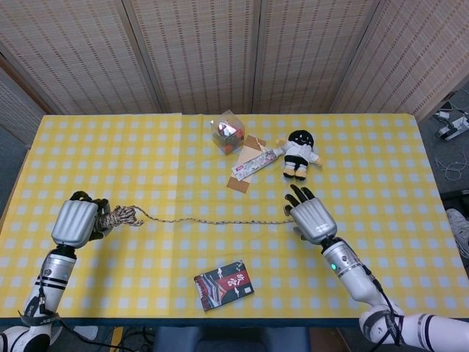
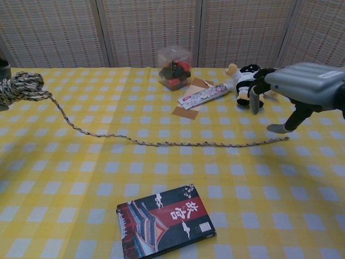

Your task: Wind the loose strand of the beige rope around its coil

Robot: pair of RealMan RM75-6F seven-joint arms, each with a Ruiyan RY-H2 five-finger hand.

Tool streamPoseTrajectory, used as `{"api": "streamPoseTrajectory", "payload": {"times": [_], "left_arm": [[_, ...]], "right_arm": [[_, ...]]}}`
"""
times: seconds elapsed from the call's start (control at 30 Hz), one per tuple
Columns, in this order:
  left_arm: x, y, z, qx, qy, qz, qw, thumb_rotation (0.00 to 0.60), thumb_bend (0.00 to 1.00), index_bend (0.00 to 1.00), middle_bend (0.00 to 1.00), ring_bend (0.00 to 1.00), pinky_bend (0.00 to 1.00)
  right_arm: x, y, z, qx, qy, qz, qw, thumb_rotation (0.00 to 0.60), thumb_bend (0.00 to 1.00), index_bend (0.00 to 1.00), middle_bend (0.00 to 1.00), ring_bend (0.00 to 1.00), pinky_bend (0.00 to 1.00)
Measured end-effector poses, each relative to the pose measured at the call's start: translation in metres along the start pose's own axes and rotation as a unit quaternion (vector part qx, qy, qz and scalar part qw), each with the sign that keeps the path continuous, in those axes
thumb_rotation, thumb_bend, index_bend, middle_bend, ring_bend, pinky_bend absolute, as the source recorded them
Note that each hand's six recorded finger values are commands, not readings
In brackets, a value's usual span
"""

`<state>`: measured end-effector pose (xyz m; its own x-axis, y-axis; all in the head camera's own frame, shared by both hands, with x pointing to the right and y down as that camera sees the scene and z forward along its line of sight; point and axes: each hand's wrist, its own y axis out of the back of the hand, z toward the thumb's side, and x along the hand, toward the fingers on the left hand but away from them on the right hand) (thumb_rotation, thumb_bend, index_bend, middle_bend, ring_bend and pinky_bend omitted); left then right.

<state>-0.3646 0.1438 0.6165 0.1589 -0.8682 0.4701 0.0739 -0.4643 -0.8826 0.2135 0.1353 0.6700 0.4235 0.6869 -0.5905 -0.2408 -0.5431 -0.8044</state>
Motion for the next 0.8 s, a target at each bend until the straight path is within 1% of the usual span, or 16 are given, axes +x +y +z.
{"api": "streamPoseTrajectory", "payload": {"times": [0.17, 0.37, 0.57, 0.8], "left_arm": [[-0.003, 0.0, 0.004, -0.001, -0.003, -0.004, 1.0, 0.6, 0.27, 0.72, 0.75, 0.55, 0.27], [-0.004, 0.002, 0.006, 0.0, -0.004, -0.003, 1.0, 0.6, 0.27, 0.72, 0.75, 0.55, 0.27], [-0.005, 0.001, 0.003, 0.0, -0.001, -0.005, 1.0, 0.6, 0.27, 0.72, 0.75, 0.55, 0.27], [-0.007, 0.001, 0.002, -0.002, -0.002, -0.004, 1.0, 0.6, 0.27, 0.72, 0.75, 0.55, 0.27]], "right_arm": [[-0.029, -0.007, 0.023, 0.01, 0.002, 0.014, 0.9999, 0.6, 0.23, 0.43, 0.22, 0.05, 0.13], [-0.052, -0.018, 0.046, 0.024, 0.006, 0.03, 0.9993, 0.6, 0.23, 0.45, 0.22, 0.05, 0.13], [-0.064, -0.034, 0.057, 0.036, 0.004, 0.05, 0.9981, 0.6, 0.23, 0.45, 0.22, 0.05, 0.13], [-0.076, -0.04, 0.062, 0.044, -0.003, 0.057, 0.9974, 0.6, 0.24, 0.45, 0.22, 0.05, 0.13]]}}
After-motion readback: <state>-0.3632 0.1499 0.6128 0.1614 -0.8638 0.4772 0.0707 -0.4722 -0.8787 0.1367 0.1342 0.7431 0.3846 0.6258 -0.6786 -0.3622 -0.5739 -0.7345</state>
